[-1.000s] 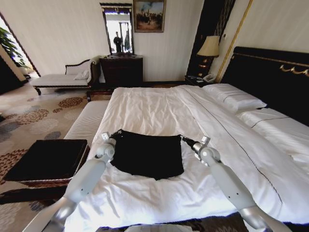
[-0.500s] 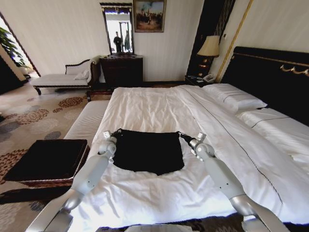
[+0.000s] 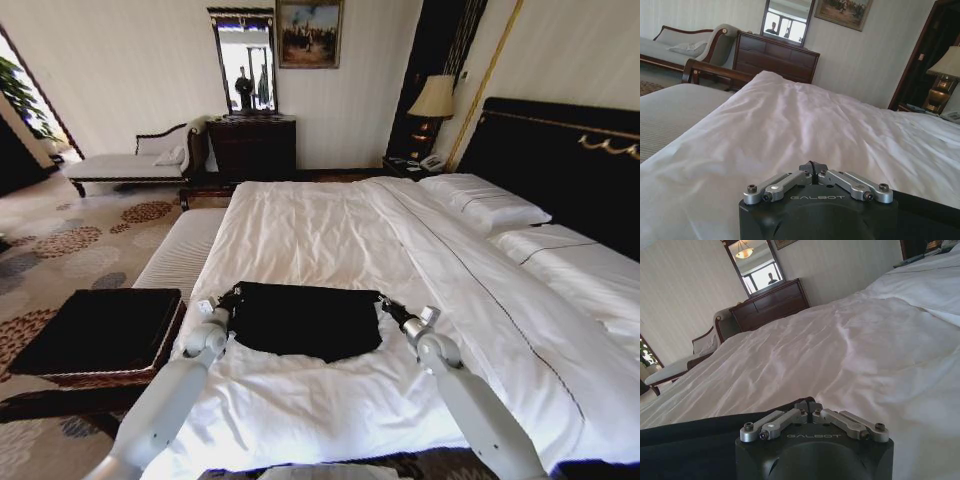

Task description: Fold the clothes on the bed and place them into the basket.

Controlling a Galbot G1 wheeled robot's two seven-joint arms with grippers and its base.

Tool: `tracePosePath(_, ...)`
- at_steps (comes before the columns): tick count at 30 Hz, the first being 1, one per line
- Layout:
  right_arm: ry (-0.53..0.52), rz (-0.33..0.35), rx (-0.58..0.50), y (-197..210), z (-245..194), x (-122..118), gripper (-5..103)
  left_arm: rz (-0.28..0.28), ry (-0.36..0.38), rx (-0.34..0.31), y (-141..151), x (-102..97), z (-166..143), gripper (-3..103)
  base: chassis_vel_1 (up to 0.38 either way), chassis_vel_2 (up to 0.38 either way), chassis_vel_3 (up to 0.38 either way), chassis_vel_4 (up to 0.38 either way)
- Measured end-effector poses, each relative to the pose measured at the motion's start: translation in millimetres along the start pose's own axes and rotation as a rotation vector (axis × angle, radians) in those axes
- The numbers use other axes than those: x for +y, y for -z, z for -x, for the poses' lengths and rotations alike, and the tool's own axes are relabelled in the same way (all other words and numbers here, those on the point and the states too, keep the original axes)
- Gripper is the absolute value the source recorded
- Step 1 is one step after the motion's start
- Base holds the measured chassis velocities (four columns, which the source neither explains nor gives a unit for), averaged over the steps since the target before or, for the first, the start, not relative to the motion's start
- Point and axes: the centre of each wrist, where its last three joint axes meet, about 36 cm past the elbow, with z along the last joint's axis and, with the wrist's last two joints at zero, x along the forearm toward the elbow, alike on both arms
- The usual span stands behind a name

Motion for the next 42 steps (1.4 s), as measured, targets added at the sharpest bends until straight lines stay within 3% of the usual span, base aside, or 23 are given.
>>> tracePosePath(14,-0.024,0.007,0.062,-54.0,-61.8,17.9,0,0.06,0.013,0.028,-34.3,12.1,-63.9,0,0.0,0.0,0.0,0.0)
tracePosePath(25,-0.043,0.03,0.07,-76.1,-78.9,29.1,0,0.099,0.039,0.069,-62.8,15.7,-87.3,0,0.0,0.0,0.0,0.0)
tracePosePath(42,-0.062,0.053,0.025,-61.1,-97.0,25.7,0,0.104,0.048,0.055,-50.2,9.5,-91.1,0,0.0,0.0,0.0,0.0)
